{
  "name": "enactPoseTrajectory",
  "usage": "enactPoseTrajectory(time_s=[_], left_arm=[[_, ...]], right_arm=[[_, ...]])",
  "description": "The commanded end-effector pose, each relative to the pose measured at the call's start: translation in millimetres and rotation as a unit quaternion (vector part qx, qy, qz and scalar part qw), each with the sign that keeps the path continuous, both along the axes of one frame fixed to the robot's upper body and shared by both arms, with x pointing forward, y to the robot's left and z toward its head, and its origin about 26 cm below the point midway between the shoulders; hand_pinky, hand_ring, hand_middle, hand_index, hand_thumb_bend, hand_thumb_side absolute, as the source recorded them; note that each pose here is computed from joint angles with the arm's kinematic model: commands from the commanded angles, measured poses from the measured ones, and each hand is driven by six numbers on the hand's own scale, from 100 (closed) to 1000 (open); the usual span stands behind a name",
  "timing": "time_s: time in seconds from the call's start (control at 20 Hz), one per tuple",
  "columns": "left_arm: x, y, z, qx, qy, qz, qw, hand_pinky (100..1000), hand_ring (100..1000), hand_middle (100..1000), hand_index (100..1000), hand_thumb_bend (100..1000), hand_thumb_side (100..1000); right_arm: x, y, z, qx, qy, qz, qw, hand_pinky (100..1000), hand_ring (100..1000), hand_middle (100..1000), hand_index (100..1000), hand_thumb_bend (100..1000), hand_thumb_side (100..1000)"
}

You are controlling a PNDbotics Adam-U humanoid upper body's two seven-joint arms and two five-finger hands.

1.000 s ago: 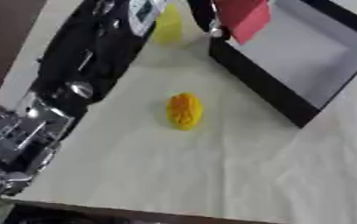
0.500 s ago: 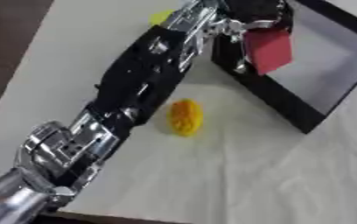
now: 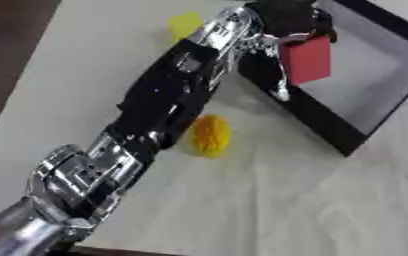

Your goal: Pick up objects on the table and place them in the box.

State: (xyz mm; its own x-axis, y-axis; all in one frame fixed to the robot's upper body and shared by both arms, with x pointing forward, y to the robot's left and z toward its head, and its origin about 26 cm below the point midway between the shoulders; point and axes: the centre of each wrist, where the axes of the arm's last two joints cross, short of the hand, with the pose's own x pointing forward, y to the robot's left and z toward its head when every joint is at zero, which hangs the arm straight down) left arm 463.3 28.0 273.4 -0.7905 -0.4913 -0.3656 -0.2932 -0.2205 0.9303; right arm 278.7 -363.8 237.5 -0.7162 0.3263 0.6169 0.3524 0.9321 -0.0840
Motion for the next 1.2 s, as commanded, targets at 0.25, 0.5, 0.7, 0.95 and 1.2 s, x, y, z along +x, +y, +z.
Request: enactPoseTrajectory(time_s=[0.25, 0.5, 0.7, 0.95, 1.2], left_arm=[[-2.2, 43, 62.3, -0.132, -0.072, 0.021, 0.988, 824, 833, 850, 916, 740, 430], [5.3, 88, 84.8, -0.194, -0.091, 0.055, 0.975, 821, 821, 833, 901, 697, 433], [12.2, 130, 98.9, -0.216, -0.081, 0.109, 0.967, 819, 825, 835, 902, 707, 421], [22.1, 186, 103.3, -0.222, -0.041, 0.204, 0.953, 822, 835, 838, 906, 735, 450], [27.9, 197, 94.5, -0.223, 0.004, 0.258, 0.940, 826, 836, 836, 903, 745, 490]], right_arm=[[-6.4, -5, 2.8, 0.003, -0.005, -0.009, 1.000, 955, 878, 842, 887, 100, 574], [-9.4, -7, -7.2, 0.000, 0.013, -0.022, 1.000, 955, 878, 842, 886, 100, 572], [-11.3, -9, -12.4, -0.004, 0.021, -0.034, 0.999, 955, 878, 842, 886, 100, 570], [-11.4, -8, -14.8, -0.007, 0.025, -0.037, 0.999, 955, 878, 841, 886, 100, 569], [-10.6, -6, -16.5, -0.011, 0.030, -0.035, 0.999, 955, 877, 840, 886, 100, 568]])
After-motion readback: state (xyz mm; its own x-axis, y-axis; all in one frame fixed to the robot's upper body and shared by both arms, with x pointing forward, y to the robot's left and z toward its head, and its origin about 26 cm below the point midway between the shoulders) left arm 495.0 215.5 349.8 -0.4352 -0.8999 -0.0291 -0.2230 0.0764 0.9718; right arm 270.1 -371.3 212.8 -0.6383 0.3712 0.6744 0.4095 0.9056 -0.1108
